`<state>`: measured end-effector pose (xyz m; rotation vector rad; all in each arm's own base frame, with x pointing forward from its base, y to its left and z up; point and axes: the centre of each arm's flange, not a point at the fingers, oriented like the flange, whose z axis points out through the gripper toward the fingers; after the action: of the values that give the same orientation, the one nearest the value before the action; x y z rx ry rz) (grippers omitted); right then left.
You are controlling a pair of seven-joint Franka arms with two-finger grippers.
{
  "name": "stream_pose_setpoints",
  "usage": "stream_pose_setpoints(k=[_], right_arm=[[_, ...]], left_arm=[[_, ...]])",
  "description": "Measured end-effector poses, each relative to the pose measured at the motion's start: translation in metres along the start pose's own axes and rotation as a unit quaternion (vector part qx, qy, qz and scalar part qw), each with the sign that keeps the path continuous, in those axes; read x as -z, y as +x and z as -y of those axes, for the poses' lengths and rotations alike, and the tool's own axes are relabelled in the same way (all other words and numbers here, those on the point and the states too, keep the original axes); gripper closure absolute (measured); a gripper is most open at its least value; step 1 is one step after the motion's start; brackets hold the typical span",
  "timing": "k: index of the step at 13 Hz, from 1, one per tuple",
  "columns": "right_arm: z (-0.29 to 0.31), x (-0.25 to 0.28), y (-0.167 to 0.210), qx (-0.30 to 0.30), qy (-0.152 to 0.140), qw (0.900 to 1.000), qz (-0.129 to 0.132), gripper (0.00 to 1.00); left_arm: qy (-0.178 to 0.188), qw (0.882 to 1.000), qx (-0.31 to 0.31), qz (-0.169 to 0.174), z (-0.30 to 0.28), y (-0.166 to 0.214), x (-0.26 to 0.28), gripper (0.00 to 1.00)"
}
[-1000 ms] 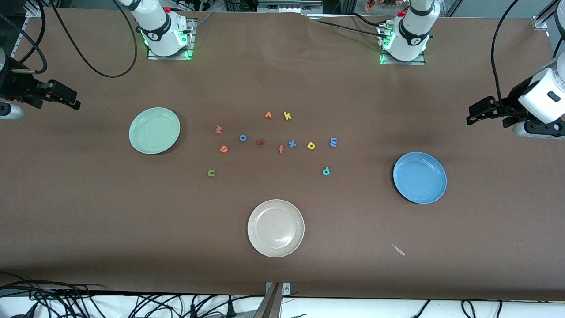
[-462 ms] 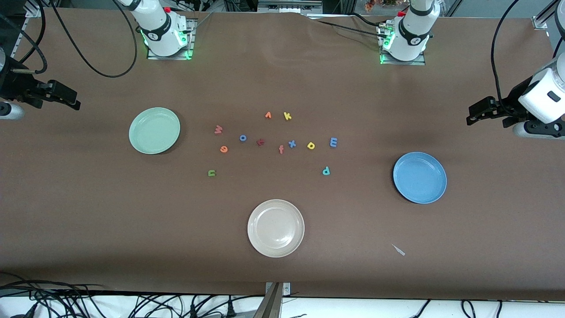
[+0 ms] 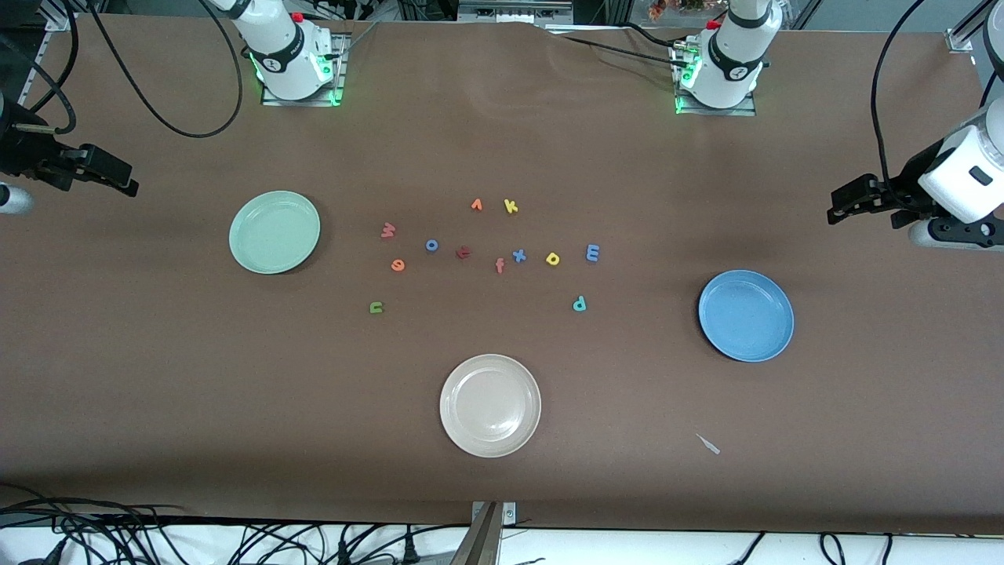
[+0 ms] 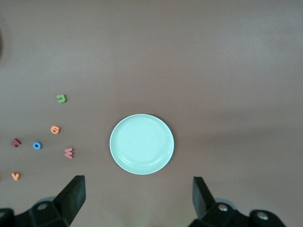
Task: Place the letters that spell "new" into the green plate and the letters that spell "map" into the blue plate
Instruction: 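Grasp the green n and blue E with the right and left grippers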
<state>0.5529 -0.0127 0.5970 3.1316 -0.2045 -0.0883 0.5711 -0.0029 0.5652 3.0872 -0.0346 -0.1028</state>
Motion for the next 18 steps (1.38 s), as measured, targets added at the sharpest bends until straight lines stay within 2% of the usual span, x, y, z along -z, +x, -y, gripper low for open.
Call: stream_pose_setpoints(k=[5,7,9,12,14,16,18], right_arm=[[0.031,-0.022,0.009,-0.087,-0.003,0.996,0.006,0.0],[0.062,-0.06,0.022,-0.119,-0.006,0.993,0.009,0.0],[0.107,-0.11,0.031,-0.174,-0.012,0.985,0.011,0.0],[0.18,-0.185,0.026,-0.286,-0.024,0.958,0.01,0.0],[0.212,-0.228,0.024,-0.33,-0.031,0.943,0.01,0.0],[0.236,-0.26,0.026,-0.395,-0.024,0.918,-0.002,0.0],[0.257,-0.292,0.024,-0.433,-0.015,0.901,-0.012,0.0]], left_arm=[[-0.001,1.0,-0.007,0.011,-0.008,0.007,-0.014,0.0],[-0.001,1.0,-0.025,0.016,-0.027,0.013,-0.025,0.0],[-0.002,0.998,-0.047,0.028,-0.054,0.024,-0.049,0.0],[-0.003,0.996,-0.078,0.053,-0.091,0.039,-0.093,0.0],[-0.002,0.995,-0.086,0.047,-0.128,0.045,-0.114,0.0],[0.001,0.995,-0.09,0.046,-0.176,0.041,-0.139,0.0],[0.002,0.994,-0.106,0.038,-0.216,0.029,-0.173,0.0]])
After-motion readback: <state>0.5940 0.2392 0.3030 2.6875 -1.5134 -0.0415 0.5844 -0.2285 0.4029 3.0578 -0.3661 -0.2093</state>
